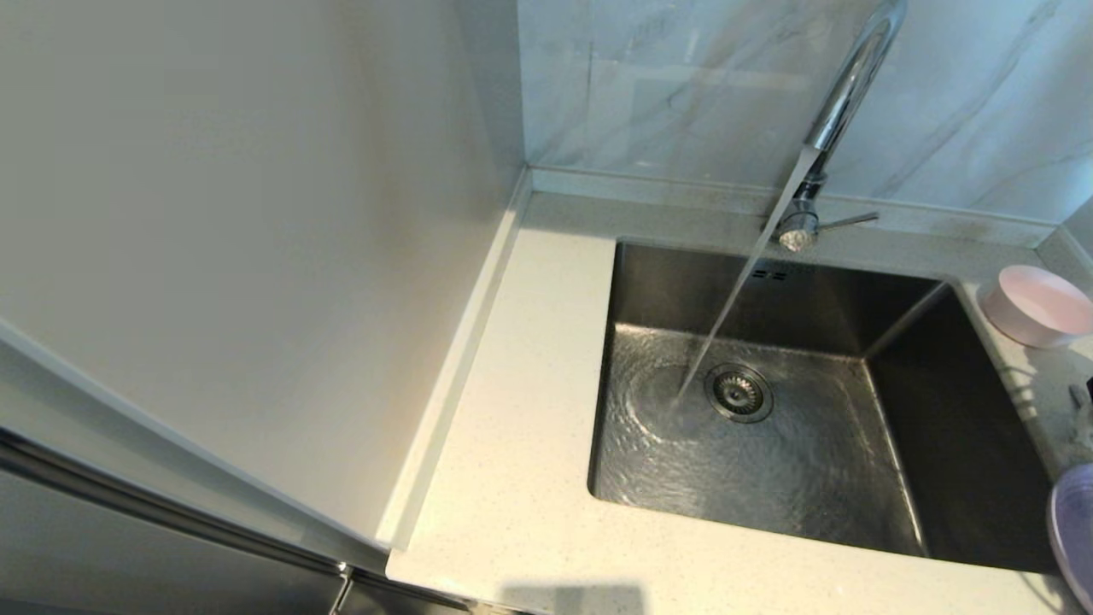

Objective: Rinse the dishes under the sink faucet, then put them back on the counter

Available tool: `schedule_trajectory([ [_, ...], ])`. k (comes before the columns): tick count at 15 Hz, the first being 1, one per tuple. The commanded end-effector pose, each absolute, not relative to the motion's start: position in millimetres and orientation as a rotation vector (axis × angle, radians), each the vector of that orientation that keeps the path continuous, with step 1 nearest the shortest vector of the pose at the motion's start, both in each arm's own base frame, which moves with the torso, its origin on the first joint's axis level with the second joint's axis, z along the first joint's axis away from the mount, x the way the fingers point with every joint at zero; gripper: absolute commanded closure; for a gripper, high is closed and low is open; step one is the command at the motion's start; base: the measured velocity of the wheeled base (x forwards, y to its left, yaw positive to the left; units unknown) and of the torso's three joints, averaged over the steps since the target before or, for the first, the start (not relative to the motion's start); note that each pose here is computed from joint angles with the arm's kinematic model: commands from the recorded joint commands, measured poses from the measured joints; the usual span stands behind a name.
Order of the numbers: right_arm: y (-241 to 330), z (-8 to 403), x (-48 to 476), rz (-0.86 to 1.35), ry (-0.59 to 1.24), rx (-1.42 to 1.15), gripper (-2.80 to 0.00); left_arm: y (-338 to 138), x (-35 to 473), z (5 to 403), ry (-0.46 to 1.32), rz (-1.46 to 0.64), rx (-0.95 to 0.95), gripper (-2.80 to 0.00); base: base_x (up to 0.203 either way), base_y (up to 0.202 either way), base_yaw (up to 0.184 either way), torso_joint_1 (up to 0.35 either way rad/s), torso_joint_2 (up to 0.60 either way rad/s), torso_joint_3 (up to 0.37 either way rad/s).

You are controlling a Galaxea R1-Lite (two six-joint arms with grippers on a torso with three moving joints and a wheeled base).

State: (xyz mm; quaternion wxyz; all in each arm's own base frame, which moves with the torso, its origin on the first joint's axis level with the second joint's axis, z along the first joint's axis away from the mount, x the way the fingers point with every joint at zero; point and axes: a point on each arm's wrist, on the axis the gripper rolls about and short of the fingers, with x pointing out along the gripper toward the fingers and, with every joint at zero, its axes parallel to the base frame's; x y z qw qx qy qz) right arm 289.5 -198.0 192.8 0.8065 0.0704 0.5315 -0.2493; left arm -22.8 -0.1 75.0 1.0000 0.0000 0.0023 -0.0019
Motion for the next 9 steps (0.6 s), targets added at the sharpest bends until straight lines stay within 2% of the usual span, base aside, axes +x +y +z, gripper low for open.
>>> schedule_trajectory([
  [1, -197.9, 192.9, 289.2, -0.532, 1.141, 0.15, 0.0, -0.1, -22.8, 75.0, 0.005, -0.003, 0.0, 0.0, 0.0, 0.0, 0.0, 0.0, 0.0, 0.0],
  [9, -203.9, 193.6, 287.6, -0.549, 1.135, 0.158, 0.0, -0.1, -22.8, 75.0, 0.005, -0.005, 0.0, 0.0, 0.0, 0.0, 0.0, 0.0, 0.0, 0.0],
])
